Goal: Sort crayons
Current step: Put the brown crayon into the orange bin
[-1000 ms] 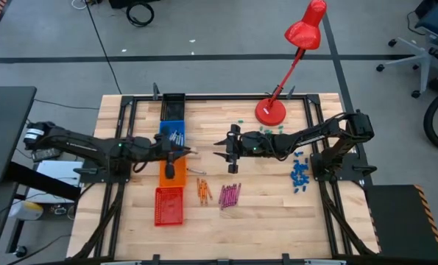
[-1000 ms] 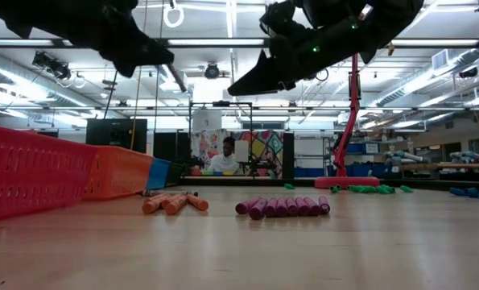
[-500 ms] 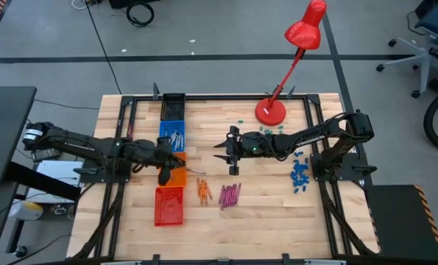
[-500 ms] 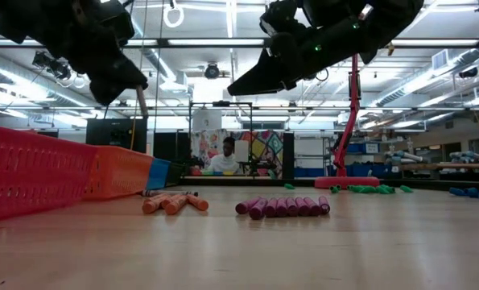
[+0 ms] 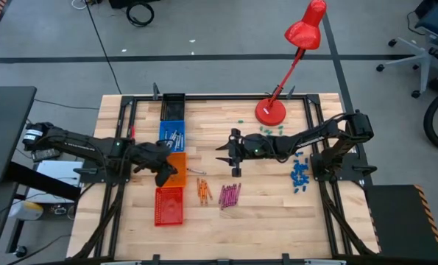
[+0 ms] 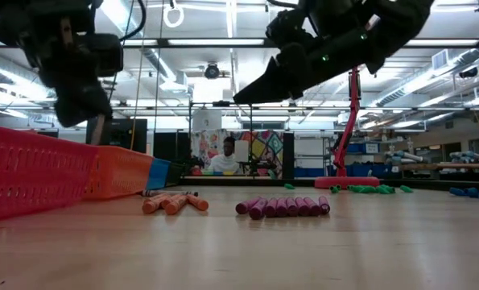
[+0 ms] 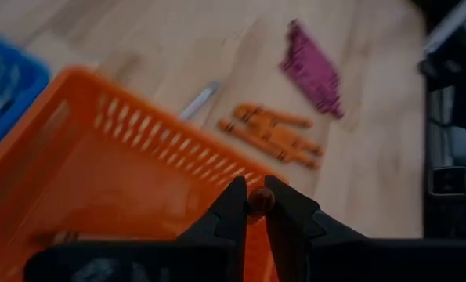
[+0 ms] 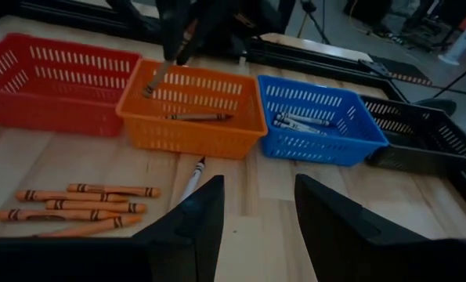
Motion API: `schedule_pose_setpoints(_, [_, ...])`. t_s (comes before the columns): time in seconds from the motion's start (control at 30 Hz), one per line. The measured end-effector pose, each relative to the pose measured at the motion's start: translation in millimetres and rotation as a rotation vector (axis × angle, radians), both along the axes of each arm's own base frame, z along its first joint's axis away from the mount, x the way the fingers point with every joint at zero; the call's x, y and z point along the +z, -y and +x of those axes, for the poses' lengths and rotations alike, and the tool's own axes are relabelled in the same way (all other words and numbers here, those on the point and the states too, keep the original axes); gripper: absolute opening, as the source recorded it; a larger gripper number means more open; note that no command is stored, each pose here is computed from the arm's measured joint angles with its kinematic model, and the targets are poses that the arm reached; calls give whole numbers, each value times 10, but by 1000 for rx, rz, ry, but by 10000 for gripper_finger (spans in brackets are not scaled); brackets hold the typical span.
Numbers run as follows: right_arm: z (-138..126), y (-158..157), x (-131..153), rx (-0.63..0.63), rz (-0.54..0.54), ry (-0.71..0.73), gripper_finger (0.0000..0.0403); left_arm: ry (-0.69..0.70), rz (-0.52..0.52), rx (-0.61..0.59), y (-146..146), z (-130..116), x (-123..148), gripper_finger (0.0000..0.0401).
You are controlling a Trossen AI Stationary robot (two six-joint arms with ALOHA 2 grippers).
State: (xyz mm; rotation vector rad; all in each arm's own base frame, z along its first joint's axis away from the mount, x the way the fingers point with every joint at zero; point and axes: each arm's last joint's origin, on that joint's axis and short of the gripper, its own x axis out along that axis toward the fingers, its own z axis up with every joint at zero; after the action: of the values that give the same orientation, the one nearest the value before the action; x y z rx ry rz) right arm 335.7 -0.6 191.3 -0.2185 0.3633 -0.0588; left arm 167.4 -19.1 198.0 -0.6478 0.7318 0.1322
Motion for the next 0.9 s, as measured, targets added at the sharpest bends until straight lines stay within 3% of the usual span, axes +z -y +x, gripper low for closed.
schedule_pose_setpoints(0.27, [-112, 0, -102, 2, -3, 90, 160, -134, -83, 146, -93, -74, -86, 44])
schedule_pose_setpoints(0.53, [-142, 13, -139, 2, -17, 85, 160, -242, -144, 292, -202, -151, -150, 44])
schedule_pose_setpoints(0.77, [-142, 13, -138, 3, -20, 85, 160, -253, -165, 295, -224, -157, -155, 45])
schedule_pose_setpoints(0.9, [-142, 13, -140, 5, -27, 83, 160, -253, -165, 294, -224, -157, -155, 65])
